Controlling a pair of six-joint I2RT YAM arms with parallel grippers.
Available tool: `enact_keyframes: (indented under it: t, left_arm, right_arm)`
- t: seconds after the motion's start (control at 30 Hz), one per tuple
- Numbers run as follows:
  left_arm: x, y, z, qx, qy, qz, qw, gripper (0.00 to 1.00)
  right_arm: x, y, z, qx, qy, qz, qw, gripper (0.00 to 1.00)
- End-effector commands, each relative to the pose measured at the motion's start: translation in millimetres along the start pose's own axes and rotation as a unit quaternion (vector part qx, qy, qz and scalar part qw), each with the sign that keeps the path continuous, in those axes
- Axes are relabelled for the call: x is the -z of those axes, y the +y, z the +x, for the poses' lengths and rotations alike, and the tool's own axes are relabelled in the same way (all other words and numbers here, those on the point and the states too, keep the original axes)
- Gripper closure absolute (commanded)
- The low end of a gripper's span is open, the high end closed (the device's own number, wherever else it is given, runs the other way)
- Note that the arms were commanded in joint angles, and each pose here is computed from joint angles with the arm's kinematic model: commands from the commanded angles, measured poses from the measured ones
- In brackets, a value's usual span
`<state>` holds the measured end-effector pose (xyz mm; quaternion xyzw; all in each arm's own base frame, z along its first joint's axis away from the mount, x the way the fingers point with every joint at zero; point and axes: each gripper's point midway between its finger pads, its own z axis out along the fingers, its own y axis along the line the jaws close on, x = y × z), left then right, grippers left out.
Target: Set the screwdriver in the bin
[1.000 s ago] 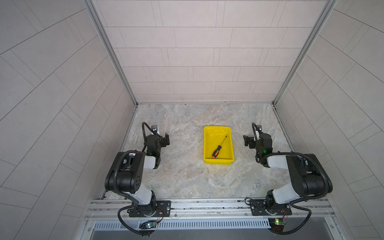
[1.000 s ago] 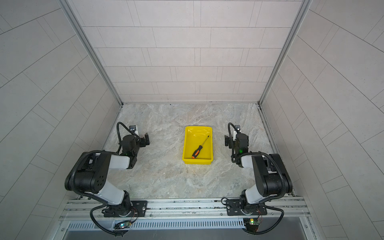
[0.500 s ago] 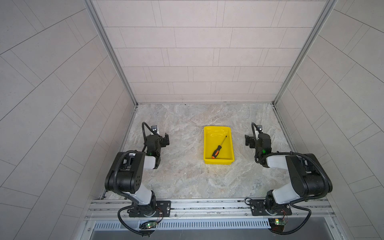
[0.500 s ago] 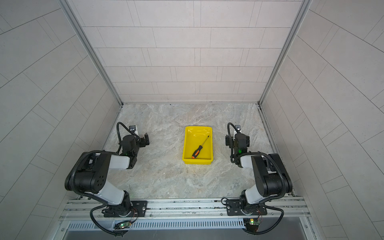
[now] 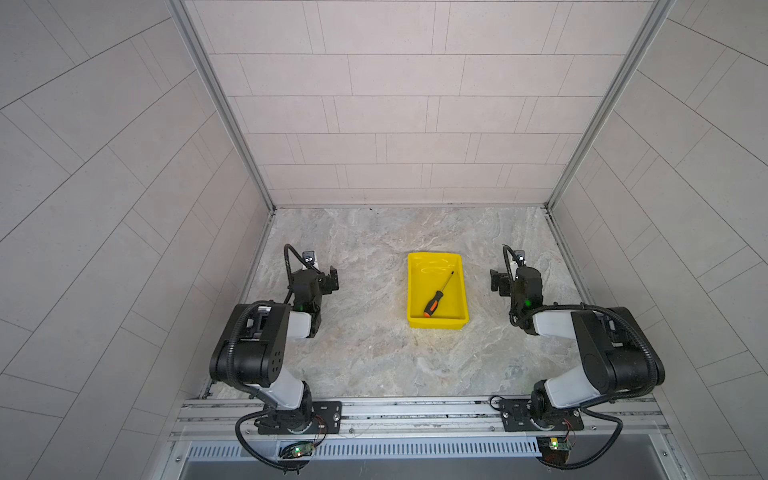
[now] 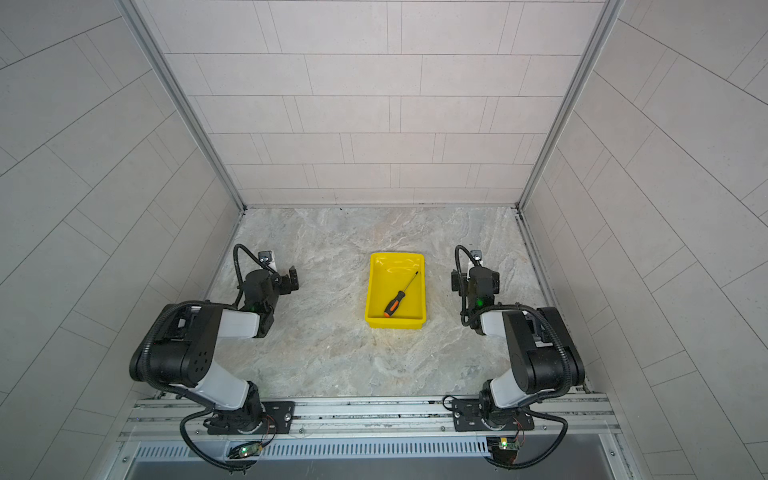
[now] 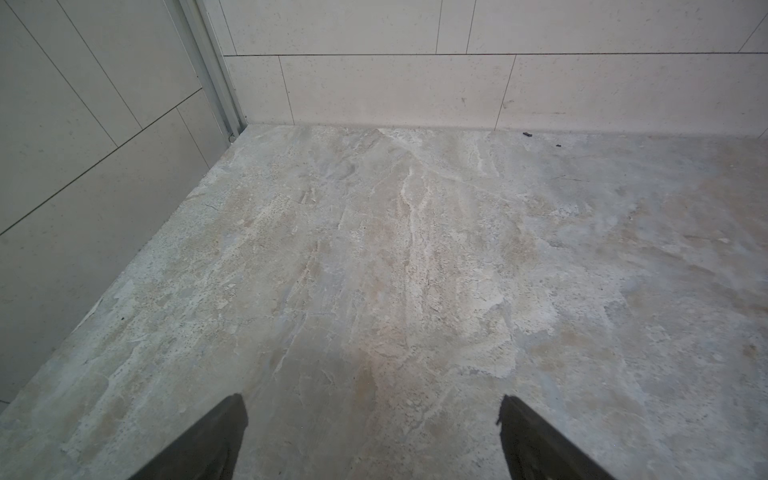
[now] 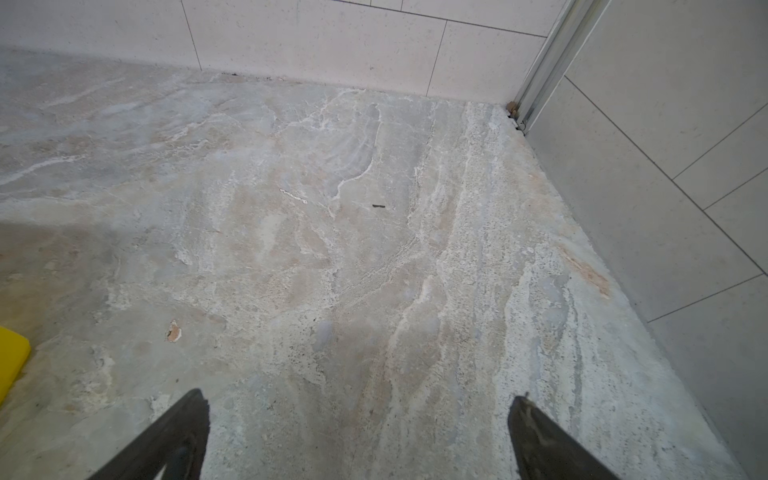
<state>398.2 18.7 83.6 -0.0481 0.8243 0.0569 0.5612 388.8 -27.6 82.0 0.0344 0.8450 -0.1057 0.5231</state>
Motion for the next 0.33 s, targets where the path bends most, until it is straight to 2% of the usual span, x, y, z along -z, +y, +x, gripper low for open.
enact_keyframes:
  t: [0.0,0.3]
  left_arm:
    - [-2.6,1.7,-2.6,-0.004,-0.002,-0.004,1.000,0.00]
    - [-2.4,1.9,-3.4,-0.004,-0.003,-0.004,1.000,0.00]
  right_arm:
    - [-0.8,-1.6,-6.0,-0.004,-0.007,0.005,1.000,0.01]
    - [-4.5,0.2,-4.6,-0.001,0.001,0.006,1.000,0.00]
